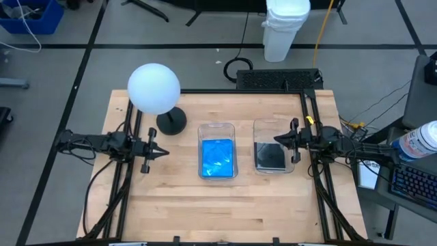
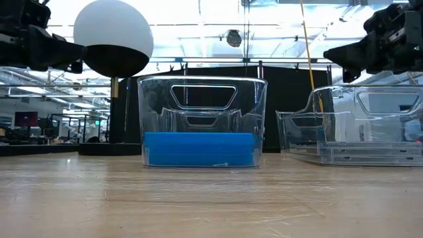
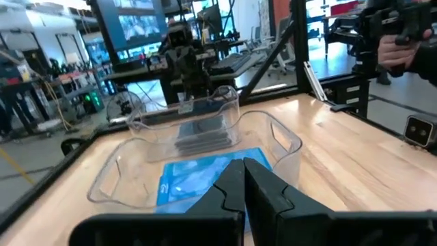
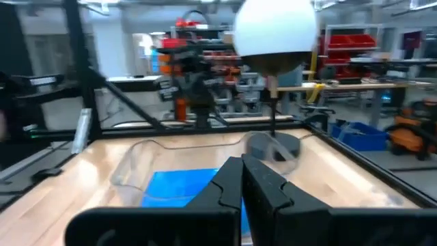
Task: Pick & place jewel cases by type
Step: Return to Home Position
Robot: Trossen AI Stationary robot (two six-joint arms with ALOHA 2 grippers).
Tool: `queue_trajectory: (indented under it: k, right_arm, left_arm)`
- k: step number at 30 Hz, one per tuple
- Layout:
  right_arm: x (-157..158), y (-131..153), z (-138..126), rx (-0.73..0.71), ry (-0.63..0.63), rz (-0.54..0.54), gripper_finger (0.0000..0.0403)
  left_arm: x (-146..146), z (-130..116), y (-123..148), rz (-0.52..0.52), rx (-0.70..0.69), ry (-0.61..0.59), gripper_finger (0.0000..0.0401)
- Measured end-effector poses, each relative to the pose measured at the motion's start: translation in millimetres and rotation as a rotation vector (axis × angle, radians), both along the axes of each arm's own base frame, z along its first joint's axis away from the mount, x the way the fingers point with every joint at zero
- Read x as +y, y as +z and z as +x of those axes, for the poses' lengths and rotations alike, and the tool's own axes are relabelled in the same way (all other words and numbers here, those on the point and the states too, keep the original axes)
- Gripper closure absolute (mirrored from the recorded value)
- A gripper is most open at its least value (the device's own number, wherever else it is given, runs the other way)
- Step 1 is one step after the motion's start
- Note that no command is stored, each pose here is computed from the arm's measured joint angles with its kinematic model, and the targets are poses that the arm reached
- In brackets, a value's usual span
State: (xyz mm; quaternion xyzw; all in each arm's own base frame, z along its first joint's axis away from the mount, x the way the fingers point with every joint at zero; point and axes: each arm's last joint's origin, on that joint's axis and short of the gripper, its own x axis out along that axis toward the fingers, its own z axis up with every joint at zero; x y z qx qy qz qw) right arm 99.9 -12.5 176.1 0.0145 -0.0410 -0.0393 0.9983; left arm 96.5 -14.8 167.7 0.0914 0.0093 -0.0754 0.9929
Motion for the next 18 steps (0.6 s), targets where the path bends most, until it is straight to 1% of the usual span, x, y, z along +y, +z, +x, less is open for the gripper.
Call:
queue_trajectory:
  k: [3,5,8,12,14,16,18]
  right_arm:
    - [2.0,0.1,0.1,0.0,0.067,-0.031,0.0403]
    - [1.8,0.2,0.1,0.0,0.058,-0.033,0.0403]
    - [0.4,0.3,0.0,-0.004,0.013,-0.001,0.0403]
    - [1.2,0.1,0.1,-0.003,0.042,0.003,0.0403]
    - [0.6,-0.1,0.1,-0.003,0.023,0.033,0.0403]
    - [-0.8,-0.1,0.0,-0.008,-0.022,0.072,0.0403]
    - [-2.2,-0.2,-0.2,-0.01,-0.071,0.086,0.0403]
  left_arm:
    - [0.0,1.0,-1.3,-0.033,0.022,0.003,0.0393]
    - [-0.1,1.8,-2.2,-0.032,0.033,0.003,0.0393]
    - [-0.3,2.8,-2.6,-0.031,0.038,0.004,0.0392]
    - [-0.3,3.7,-2.4,-0.032,0.031,0.007,0.0392]
    - [-0.3,3.7,-2.2,-0.033,0.028,0.008,0.0392]
    - [-0.3,3.7,-2.1,-0.033,0.028,0.008,0.0392]
    - [-0.3,3.7,-2.0,-0.032,0.026,0.009,0.0391]
